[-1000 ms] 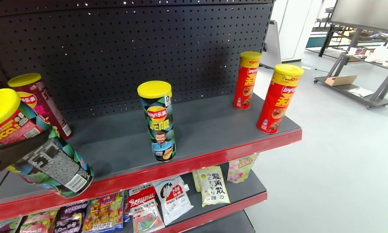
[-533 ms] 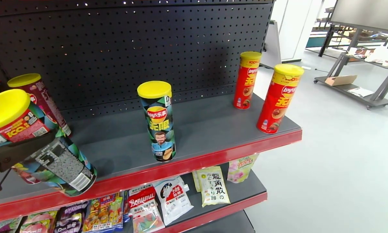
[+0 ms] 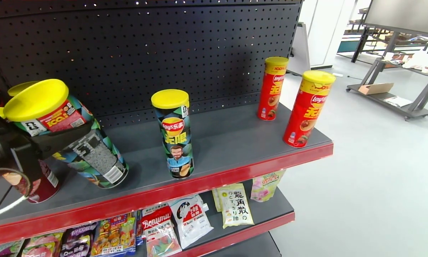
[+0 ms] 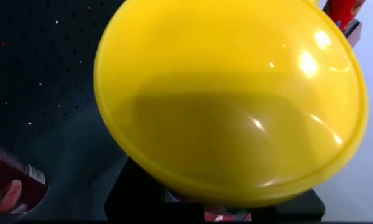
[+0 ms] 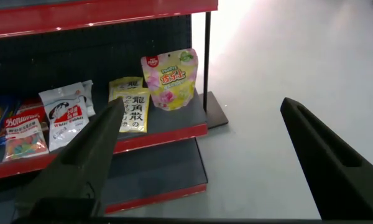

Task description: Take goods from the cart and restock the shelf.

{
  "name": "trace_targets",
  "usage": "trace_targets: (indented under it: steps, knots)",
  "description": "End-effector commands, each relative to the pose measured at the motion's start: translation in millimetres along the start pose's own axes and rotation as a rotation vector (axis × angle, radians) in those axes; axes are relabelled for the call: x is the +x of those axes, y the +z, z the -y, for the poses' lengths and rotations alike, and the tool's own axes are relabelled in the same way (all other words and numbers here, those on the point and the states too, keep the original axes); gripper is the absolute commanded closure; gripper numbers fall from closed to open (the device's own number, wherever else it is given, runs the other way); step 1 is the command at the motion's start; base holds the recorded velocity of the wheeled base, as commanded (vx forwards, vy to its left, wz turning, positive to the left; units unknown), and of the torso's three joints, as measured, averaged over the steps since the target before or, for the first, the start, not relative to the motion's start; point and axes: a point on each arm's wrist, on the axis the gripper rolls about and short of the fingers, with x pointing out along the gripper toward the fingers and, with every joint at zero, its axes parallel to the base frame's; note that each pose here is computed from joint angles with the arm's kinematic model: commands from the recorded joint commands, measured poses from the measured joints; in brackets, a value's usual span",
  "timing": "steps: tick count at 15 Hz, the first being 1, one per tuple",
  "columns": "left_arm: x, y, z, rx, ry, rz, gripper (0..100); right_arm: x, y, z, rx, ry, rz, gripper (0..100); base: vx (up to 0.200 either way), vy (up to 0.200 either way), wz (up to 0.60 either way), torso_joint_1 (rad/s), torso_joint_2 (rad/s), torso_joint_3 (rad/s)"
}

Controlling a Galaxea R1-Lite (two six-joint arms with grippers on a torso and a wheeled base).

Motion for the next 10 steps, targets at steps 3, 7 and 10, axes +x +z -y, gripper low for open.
trace_targets:
  steps: [3,7,10]
  knots:
    - [43.1,-10.2,-15.6,-0.018,0.004,-0.051,100,0.3,0.0,0.0,0.001,0.000,-0.004,0,0.000,0.000,0.00,0.000,0.00,0.000]
    - [88.8,-1.7,-29.1,-0.003,0.049,-0.012,100,0.3,0.0,0.0,0.001,0.000,-0.004,0,0.000,0.000,0.00,0.000,0.00,0.000]
    - [126.8,8.0,-33.1,-0.016,0.037,-0.001,100,0.3,0.0,0.0,0.001,0.000,-0.004,0,0.000,0.000,0.00,0.000,0.00,0.000]
